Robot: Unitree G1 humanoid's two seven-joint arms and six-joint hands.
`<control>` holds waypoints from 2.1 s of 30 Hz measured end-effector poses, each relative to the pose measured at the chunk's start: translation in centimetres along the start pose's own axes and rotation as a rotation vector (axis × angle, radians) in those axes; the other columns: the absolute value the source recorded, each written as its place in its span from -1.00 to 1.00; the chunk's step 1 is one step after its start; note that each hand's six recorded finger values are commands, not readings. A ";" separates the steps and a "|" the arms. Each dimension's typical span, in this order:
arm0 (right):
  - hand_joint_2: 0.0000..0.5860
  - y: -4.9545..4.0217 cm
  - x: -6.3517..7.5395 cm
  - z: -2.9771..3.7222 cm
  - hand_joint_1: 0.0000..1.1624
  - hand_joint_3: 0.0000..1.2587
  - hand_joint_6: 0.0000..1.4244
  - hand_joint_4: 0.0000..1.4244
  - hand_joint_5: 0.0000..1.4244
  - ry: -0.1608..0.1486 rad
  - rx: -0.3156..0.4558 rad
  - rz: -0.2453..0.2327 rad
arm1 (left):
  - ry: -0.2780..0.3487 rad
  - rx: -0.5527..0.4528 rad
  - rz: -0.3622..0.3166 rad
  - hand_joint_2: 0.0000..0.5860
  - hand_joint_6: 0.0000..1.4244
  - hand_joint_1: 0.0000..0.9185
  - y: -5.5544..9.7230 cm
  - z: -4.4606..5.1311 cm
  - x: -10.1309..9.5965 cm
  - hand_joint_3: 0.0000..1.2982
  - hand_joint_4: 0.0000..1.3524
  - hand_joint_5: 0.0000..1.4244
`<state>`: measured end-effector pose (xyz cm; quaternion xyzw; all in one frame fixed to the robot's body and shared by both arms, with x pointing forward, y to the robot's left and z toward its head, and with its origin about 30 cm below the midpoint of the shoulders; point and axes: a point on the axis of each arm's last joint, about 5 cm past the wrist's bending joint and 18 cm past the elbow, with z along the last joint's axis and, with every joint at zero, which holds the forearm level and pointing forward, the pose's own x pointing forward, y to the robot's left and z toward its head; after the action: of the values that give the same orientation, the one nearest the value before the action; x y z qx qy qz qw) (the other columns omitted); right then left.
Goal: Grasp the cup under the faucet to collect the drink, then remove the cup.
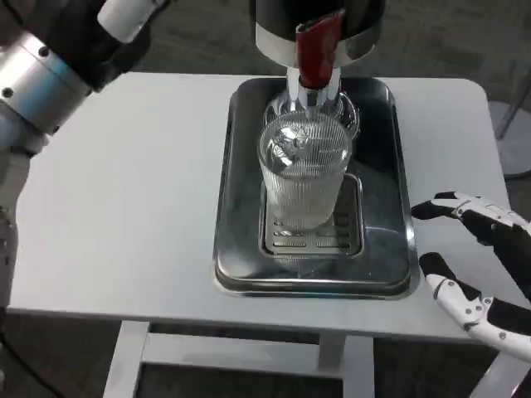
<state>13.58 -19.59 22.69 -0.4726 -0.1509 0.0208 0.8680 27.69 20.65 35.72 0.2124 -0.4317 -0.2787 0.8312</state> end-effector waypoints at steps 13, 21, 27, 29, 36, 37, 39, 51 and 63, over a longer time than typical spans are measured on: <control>0.70 0.04 0.0 -0.01 -0.19 -0.55 -0.65 -0.80 -0.85 0.002 0.003 0.000 | 0.062 -0.069 -0.092 -0.50 -0.46 -1.00 -0.7 -1.12 0.7 -0.73 -0.73 -0.56; 0.70 0.04 0.0 -0.02 -0.19 -0.55 -0.65 -0.80 -0.85 0.002 0.005 0.001 | 0.069 -0.079 -0.138 -0.50 -0.46 -1.00 -1.2 -1.35 0.9 -0.72 -0.70 -0.56; 0.70 0.03 -0.1 -0.04 -0.19 -0.55 -0.65 -0.80 -0.85 -0.001 0.016 0.003 | 0.104 -0.051 -0.206 -0.51 -0.46 -1.00 -1.8 -1.58 1.2 -0.70 -0.69 -0.56; 0.70 -0.02 -0.1 -0.07 -0.19 -0.55 -0.65 -0.79 -0.85 0.001 0.016 0.001 | 0.130 -0.030 -0.239 -0.51 -0.46 -1.00 -1.9 -1.69 1.3 -0.71 -0.69 -0.56; 0.70 -0.11 -0.1 -0.15 -0.19 -0.55 -0.65 -0.79 -0.84 0.002 0.023 -0.001 | 0.154 0.003 -0.270 -0.52 -0.46 -1.00 -1.9 -1.75 1.2 -0.72 -0.70 -0.56; 0.70 -0.11 -0.1 -0.15 -0.19 -0.55 -0.65 -0.79 -0.84 0.001 0.024 -0.001 | 0.155 0.009 -0.272 -0.52 -0.46 -1.00 -1.9 -1.76 1.2 -0.72 -0.70 -0.56; 0.70 -0.13 -0.1 -0.14 -0.19 -0.55 -0.65 -0.79 -0.84 -0.001 0.024 -0.001 | 0.152 0.022 -0.279 -0.51 -0.46 -1.00 -1.9 -1.73 1.2 -0.72 -0.71 -0.57; 0.72 -0.17 -0.1 -0.20 -0.21 -0.55 -0.65 -0.79 -0.84 0.014 0.028 -0.001 | 0.138 0.073 -0.312 -0.51 -0.46 -1.00 -1.8 -1.69 1.1 -0.71 -0.69 -0.57; 0.73 -0.18 0.0 -0.21 -0.22 -0.55 -0.65 -0.79 -0.83 0.024 0.036 -0.002 | 0.116 0.238 -0.365 -0.52 -0.47 -1.00 -1.9 -1.15 1.2 -0.70 -0.69 -0.58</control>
<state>13.63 -19.86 22.73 -0.4570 -0.1407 0.0173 0.8781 28.70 18.58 34.70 0.3993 -0.3674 -0.3589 0.7594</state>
